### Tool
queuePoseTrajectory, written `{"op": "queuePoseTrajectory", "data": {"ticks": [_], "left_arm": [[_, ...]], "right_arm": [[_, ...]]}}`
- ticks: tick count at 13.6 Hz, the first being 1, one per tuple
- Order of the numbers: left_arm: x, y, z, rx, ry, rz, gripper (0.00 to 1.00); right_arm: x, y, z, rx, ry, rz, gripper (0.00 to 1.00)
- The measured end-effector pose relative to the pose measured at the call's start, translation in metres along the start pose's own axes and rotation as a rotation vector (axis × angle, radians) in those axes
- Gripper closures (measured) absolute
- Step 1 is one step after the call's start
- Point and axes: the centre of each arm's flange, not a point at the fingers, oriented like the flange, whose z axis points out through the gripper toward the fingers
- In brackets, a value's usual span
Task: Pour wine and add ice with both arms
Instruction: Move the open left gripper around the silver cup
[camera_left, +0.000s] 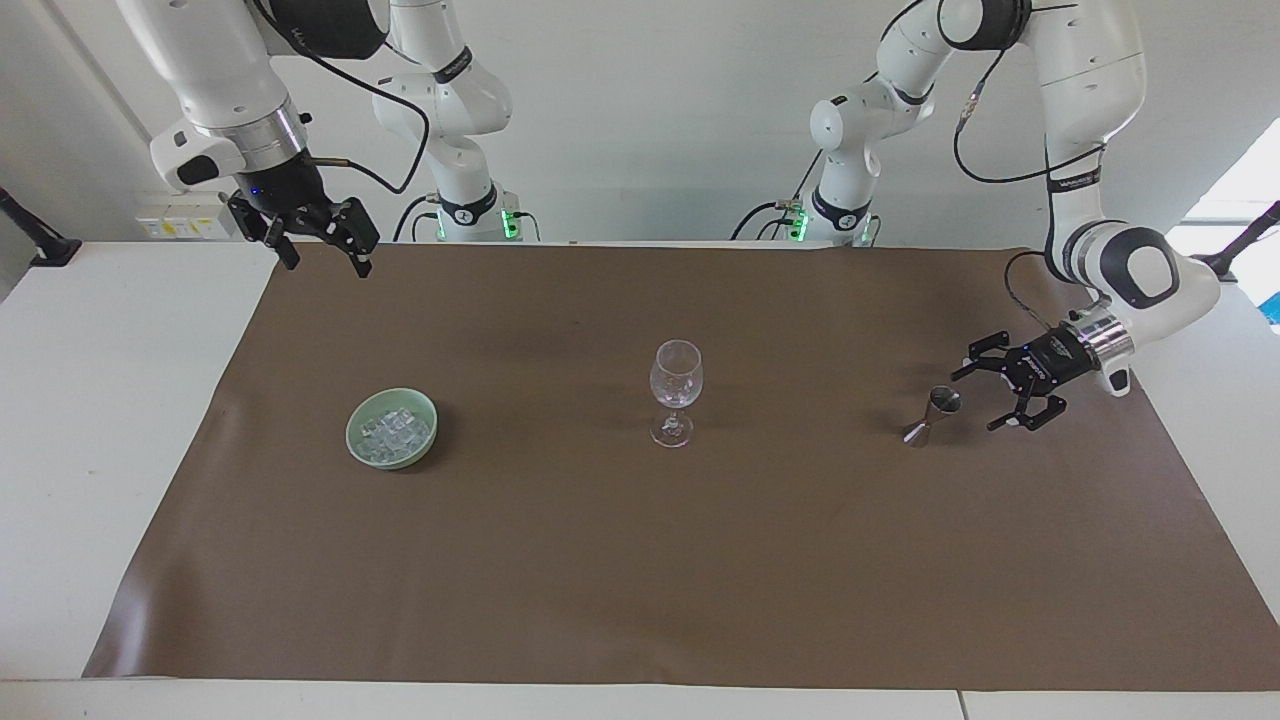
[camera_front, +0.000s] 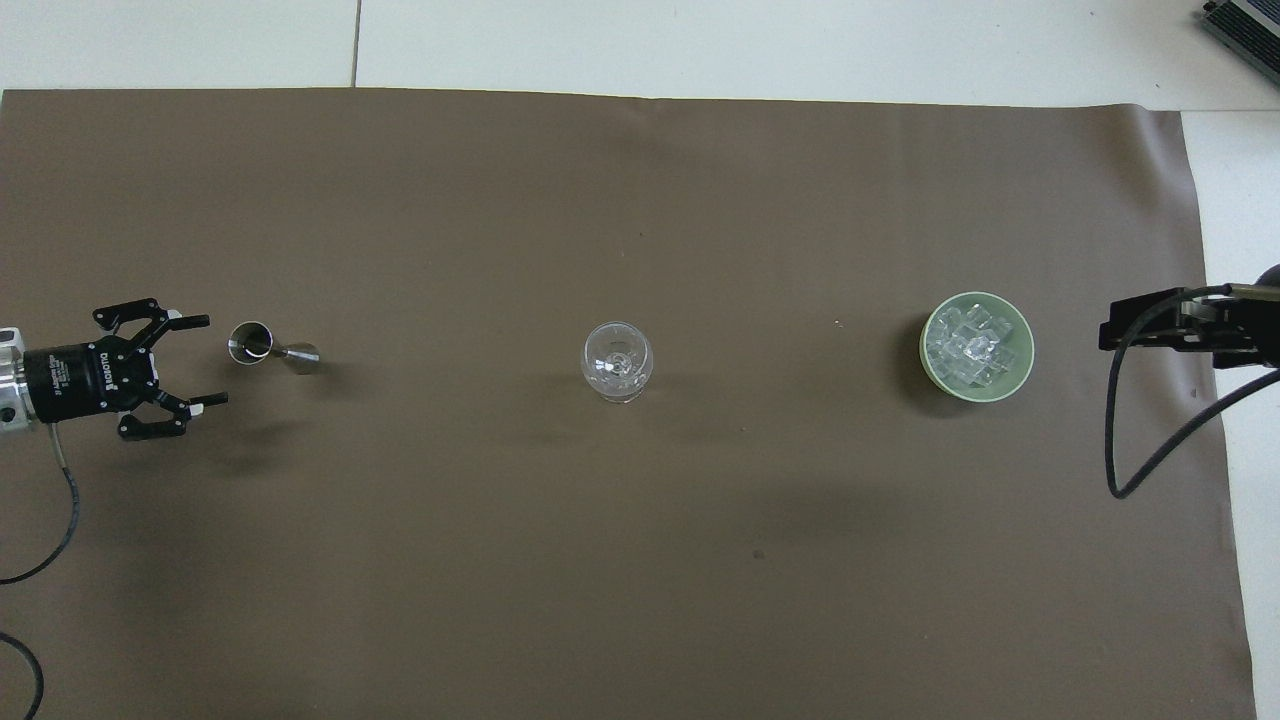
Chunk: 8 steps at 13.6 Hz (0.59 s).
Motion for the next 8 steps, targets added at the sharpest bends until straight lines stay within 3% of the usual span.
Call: {"op": "queuePoseTrajectory", "data": {"ticks": [8], "left_arm": [[-0.002, -0.009, 0.037, -0.034, -0.042, 0.046, 0.00]], "right_arm": [[0.000, 0.000, 0.000, 0.000, 0.000, 0.000, 0.00]]}}
